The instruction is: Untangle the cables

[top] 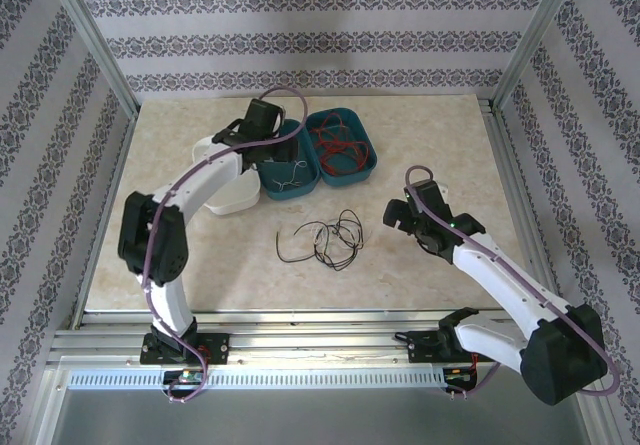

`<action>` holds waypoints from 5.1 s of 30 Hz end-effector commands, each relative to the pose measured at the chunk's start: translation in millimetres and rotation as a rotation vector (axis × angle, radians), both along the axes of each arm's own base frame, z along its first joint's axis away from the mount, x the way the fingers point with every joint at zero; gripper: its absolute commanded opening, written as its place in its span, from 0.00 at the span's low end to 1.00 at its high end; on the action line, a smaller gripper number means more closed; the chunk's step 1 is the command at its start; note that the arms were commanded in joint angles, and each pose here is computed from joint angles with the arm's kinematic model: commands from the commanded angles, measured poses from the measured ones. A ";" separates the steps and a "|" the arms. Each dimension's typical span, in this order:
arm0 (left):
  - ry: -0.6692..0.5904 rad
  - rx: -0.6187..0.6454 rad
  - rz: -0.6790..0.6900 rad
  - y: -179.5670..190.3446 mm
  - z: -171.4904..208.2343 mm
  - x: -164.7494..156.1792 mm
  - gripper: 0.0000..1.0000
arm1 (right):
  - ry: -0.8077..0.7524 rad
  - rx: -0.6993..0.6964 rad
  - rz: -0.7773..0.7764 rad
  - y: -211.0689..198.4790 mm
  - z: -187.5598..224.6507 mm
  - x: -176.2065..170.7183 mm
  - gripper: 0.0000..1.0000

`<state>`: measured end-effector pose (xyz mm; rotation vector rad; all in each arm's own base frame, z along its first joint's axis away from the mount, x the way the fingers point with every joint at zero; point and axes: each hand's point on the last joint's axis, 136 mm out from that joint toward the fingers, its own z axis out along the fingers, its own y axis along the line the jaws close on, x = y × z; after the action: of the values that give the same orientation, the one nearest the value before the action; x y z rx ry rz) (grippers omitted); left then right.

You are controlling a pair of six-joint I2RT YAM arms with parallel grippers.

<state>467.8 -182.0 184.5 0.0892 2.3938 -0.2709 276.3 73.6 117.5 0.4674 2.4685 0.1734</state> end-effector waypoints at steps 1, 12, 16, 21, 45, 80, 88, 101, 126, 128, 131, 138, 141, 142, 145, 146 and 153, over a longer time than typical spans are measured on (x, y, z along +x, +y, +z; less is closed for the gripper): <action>0.014 -0.034 -0.023 -12.5 14.0 -36.0 0.62 | 0.026 0.042 0.035 1.5 -8.0 -5.7 0.98; 0.080 -0.059 -0.156 -66.2 -27.8 -151.4 0.57 | 0.078 0.018 0.088 9.7 -8.2 -5.2 0.98; 0.106 -0.102 -0.183 -81.4 -49.2 -172.2 0.52 | 0.092 -0.012 0.143 27.8 -2.1 -3.4 0.98; 0.139 -0.173 -0.203 -98.7 -76.8 -180.5 0.47 | 0.135 0.058 0.166 49.2 -8.0 -3.4 0.98; 0.224 -0.121 -0.179 -116.8 -134.6 -162.7 0.22 | 0.188 0.112 0.159 62.4 -27.4 -0.9 0.98; 0.016 -0.379 -0.306 -136.9 49.6 -141.2 0.00 | -0.054 0.220 0.316 92.9 3.7 -0.3 0.98; -0.018 -0.478 -0.349 -154.8 77.3 -131.3 0.00 | -0.162 0.183 0.413 113.7 16.1 -5.7 0.98; 0.005 -0.673 -0.457 -172.5 114.5 -153.2 0.00 | -0.292 0.124 0.381 132.6 23.7 27.3 0.95; -0.197 -0.682 -0.394 -113.0 176.7 -138.9 0.00 | -0.076 0.056 0.074 46.6 -55.6 16.4 0.53; -0.220 -0.677 -0.395 -109.1 184.7 -138.7 0.00 | -0.061 0.052 0.047 39.8 -58.9 15.4 0.51; -0.239 -0.671 -0.413 -108.3 193.1 -141.0 0.00 | -0.045 0.054 0.032 35.8 -62.4 15.0 0.47; -0.288 -0.627 -0.405 -96.4 206.2 -141.9 0.00 | -0.031 0.055 0.010 30.9 -64.4 13.3 0.35; -0.308 -0.598 -0.379 -87.3 207.9 -138.6 0.00 | -0.026 0.051 0.000 27.8 -63.6 12.0 0.33; -0.312 -0.581 -0.363 -82.6 206.9 -136.0 0.00 | -0.025 0.048 -0.006 26.2 -63.1 11.1 0.33; -0.338 -0.548 -0.318 -66.1 211.8 -130.7 0.00 | -0.028 0.040 -0.025 20.2 -61.0 9.1 0.37; -0.354 -0.545 -0.310 -61.1 215.8 -129.8 0.00 | -0.029 0.038 -0.028 18.6 -60.7 8.3 0.43; -0.500 -0.484 -0.243 -25.2 258.6 -131.6 0.00 | -0.036 0.039 -0.057 8.1 -58.7 4.9 0.54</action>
<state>344.8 -225.3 407.0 0.1817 1.8635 -0.9120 287.9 94.3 63.2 0.5112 2.4134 0.2598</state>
